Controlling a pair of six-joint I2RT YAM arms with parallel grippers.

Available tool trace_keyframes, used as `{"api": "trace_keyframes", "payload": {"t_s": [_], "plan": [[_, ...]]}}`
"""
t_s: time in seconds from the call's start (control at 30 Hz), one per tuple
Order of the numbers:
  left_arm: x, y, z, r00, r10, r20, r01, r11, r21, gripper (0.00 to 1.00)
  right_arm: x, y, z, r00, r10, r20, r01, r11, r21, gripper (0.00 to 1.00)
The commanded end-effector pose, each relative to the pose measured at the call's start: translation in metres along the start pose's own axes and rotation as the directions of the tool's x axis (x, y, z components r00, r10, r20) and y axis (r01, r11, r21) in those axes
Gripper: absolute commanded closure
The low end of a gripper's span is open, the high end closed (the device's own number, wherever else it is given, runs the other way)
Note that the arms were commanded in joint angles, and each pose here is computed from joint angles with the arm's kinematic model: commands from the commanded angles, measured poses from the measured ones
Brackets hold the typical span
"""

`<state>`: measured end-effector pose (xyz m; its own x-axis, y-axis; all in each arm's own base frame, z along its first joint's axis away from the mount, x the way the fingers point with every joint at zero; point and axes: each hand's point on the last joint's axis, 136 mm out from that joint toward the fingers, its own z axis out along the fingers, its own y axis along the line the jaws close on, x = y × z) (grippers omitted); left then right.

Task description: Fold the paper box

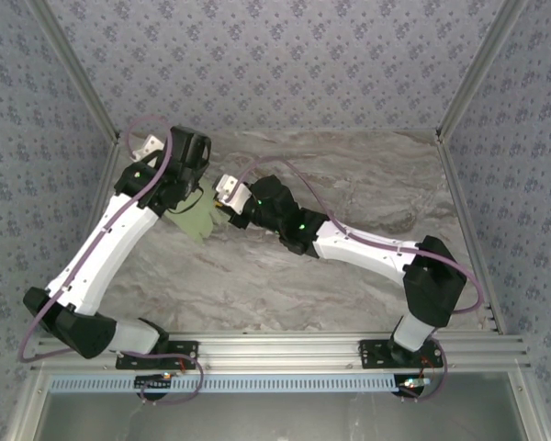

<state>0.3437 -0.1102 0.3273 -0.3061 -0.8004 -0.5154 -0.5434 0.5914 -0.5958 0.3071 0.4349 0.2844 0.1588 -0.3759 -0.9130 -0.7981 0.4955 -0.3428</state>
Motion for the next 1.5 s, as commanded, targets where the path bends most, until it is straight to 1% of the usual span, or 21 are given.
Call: {"api": "trace_keyframes", "payload": {"t_s": [0.0,0.07,0.13,0.17,0.2,0.27,0.33,0.37,0.43,0.47,0.53,0.57,0.6,0.7,0.77,0.87,0.97,1.07,1.17,1.3,1.47], "plan": [[-0.014,-0.006,-0.019,0.999,-0.039,0.024,0.038,0.998,0.049,1.0,-0.016,-0.015,-0.001,0.999,0.009,0.043,-0.011,0.998,0.059,0.91],[-0.017,-0.01,-0.02,0.999,-0.029,0.03,0.027,0.997,0.076,0.98,-0.015,-0.016,-0.004,0.999,0.022,0.039,-0.025,0.998,0.057,0.98],[-0.019,-0.016,-0.022,0.999,-0.01,0.039,0.005,0.993,0.117,0.9,-0.013,-0.019,-0.01,0.999,0.038,0.033,-0.04,0.997,0.06,1.0],[-0.021,-0.02,-0.024,0.999,0.007,0.047,-0.014,0.989,0.146,0.82,-0.012,-0.022,-0.013,0.998,0.047,0.031,-0.049,0.997,0.059,1.0],[-0.024,-0.025,-0.026,0.998,0.025,0.059,-0.035,0.984,0.177,0.71,-0.011,-0.026,-0.019,0.998,0.064,0.027,-0.065,0.996,0.055,1.0],[-0.029,-0.029,-0.032,0.994,0.066,0.087,-0.084,0.969,0.23,0.54,-0.008,-0.034,-0.032,0.995,0.098,0.021,-0.099,0.994,0.038,1.0],[-0.037,-0.044,-0.044,0.984,0.114,0.134,-0.154,0.928,0.34,0.39,-0.005,-0.043,-0.048,0.992,0.123,0.008,-0.123,0.992,0.01,1.0],[-0.038,-0.049,-0.05,0.978,0.146,0.15,-0.194,0.899,0.392,0.33,-0.005,-0.047,-0.058,0.991,0.131,0.002,-0.131,0.991,-0.007,1.0],[-0.039,-0.061,-0.066,0.947,0.24,0.214,-0.318,0.804,0.502,0.2,-0.007,-0.057,-0.079,0.99,0.14,-0.005,-0.141,0.989,-0.037,1.0],[-0.038,-0.064,-0.075,0.922,0.29,0.255,-0.385,0.742,0.548,0.14,0.009,-0.058,-0.089,0.986,0.16,-0.039,-0.162,0.985,-0.058,1.0],[-0.029,-0.069,-0.093,0.861,0.386,0.331,-0.507,0.595,0.624,0.09,0.01,-0.074,-0.111,0.979,0.202,-0.031,-0.204,0.977,-0.07,1.0],[-0.024,-0.067,-0.099,0.826,0.427,0.367,-0.558,0.534,0.635,0.06,0.01,-0.081,-0.122,0.975,0.222,-0.025,-0.224,0.972,-0.078,1.0],[-0.02,-0.064,-0.102,0.796,0.462,0.392,-0.598,0.495,0.63,0.03,0.011,-0.091,-0.134,0.969,0.244,-0.022,-0.245,0.967,-0.072,1.0],[-0.003,-0.057,-0.104,0.694,0.581,0.425,-0.693,0.38,0.613,0.01,0.012,-0.113,-0.159,0.956,0.292,-0.011,-0.293,0.956,-0.033,1.0],[0.009,-0.053,-0.103,0.664,0.627,0.408,-0.701,0.331,0.631,0.01,0.013,-0.124,-0.17,0.947,0.32,-0.017,-0.32,0.947,0.005,1.0],[0.032,-0.053,-0.106,0.667,0.638,0.385,-0.654,0.253,0.713,0.01,0.026,-0.136,-0.18,0.927,0.369,-0.074,-0.363,0.928,0.081,1.0],[0.058,-0.055,-0.112,0.67,0.648,0.363,-0.599,0.182,0.78,0.03,0.021,-0.152,-0.188,0.904,0.422,-0.074,-0.407,0.9,0.157,1.0],[0.081,-0.051,-0.112,0.632,0.69,0.352,-0.597,0.144,0.789,0.04,0.026,-0.16,-0.191,0.867,0.49,-0.087,-0.465,0.86,0.21,1.0],[0.094,-0.046,-0.101,0.601,0.707,0.371,-0.629,0.132,0.766,0.03,0.025,-0.16,-0.193,0.847,0.525,-0.086,-0.498,0.84,0.215,1.0],[0.101,-0.046,-0.092,0.594,0.705,0.387,-0.636,0.118,0.762,0.01,0.026,-0.162,-0.196,0.833,0.546,-0.092,-0.514,0.824,0.239,1.0],[0.114,-0.048,-0.101,0.593,0.7,0.398,-0.587,0.038,0.809,0.01,0.03,-0.166,-0.199,0.807,0.581,-0.105,-0.538,0.796,0.277,1.0]]}}
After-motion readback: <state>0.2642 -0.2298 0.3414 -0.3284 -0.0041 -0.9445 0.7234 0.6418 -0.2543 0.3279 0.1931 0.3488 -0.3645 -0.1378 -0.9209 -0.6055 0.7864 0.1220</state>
